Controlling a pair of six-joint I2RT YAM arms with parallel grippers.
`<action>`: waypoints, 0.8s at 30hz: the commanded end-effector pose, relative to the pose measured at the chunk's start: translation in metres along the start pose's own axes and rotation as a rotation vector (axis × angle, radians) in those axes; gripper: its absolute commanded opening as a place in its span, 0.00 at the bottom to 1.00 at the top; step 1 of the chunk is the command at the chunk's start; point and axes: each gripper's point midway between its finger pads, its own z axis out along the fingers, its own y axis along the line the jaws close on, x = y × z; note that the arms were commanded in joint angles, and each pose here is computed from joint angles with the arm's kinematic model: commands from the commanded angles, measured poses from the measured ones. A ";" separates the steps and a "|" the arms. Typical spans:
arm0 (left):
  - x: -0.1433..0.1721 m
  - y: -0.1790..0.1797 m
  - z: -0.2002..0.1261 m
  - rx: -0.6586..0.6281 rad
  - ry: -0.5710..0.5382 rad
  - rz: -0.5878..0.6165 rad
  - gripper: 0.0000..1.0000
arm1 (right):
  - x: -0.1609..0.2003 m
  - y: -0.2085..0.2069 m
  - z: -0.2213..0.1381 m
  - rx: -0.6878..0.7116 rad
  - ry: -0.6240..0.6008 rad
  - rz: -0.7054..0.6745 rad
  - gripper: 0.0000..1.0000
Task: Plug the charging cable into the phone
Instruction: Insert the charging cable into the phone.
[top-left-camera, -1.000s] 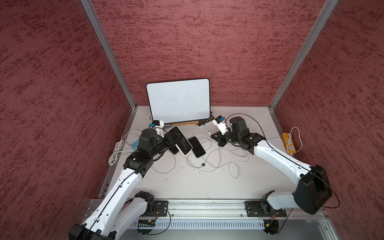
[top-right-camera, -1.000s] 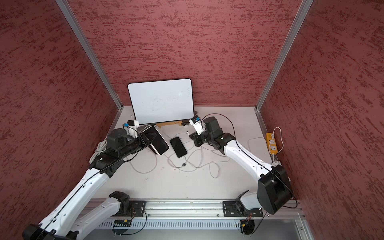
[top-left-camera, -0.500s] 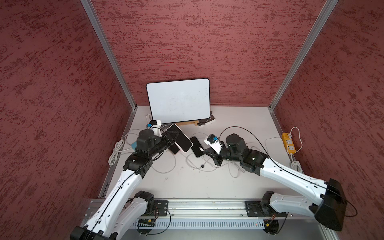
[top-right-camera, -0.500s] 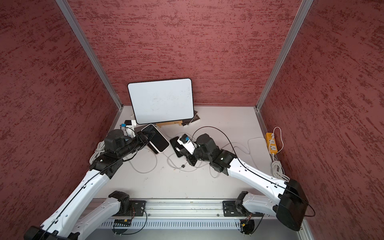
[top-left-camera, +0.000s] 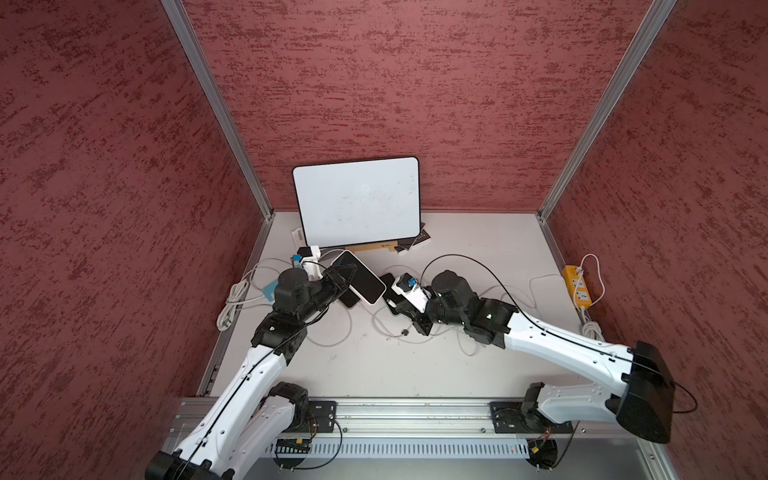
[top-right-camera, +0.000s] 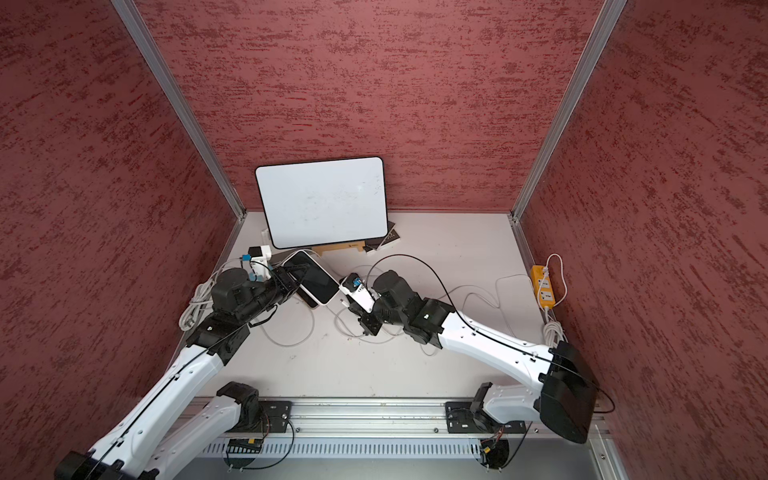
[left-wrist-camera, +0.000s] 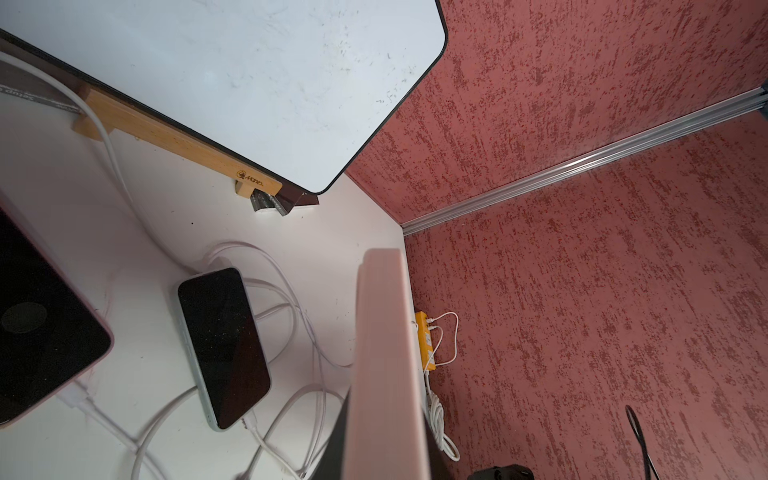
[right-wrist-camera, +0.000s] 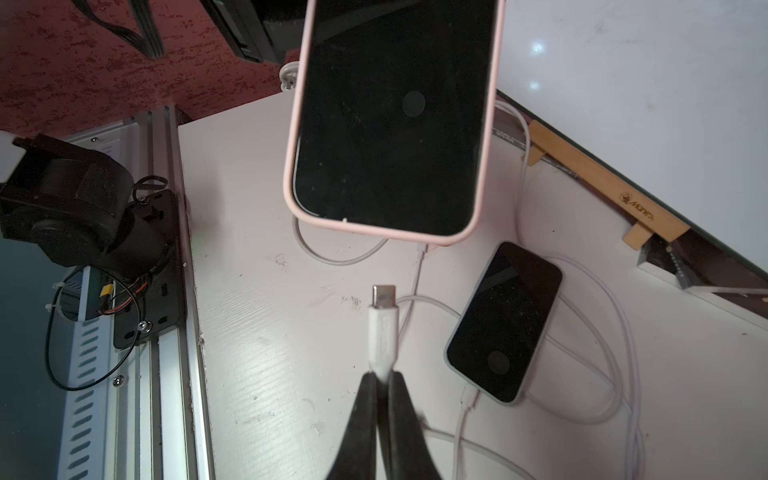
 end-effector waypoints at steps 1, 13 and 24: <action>-0.015 -0.021 -0.004 0.085 -0.065 0.024 0.00 | -0.017 0.002 0.002 0.016 -0.018 0.002 0.00; -0.012 -0.014 -0.002 0.066 -0.057 0.022 0.00 | -0.017 0.001 0.013 0.046 0.012 0.001 0.00; -0.014 -0.012 -0.001 0.049 -0.054 0.024 0.00 | -0.018 -0.003 0.011 0.066 0.009 0.000 0.00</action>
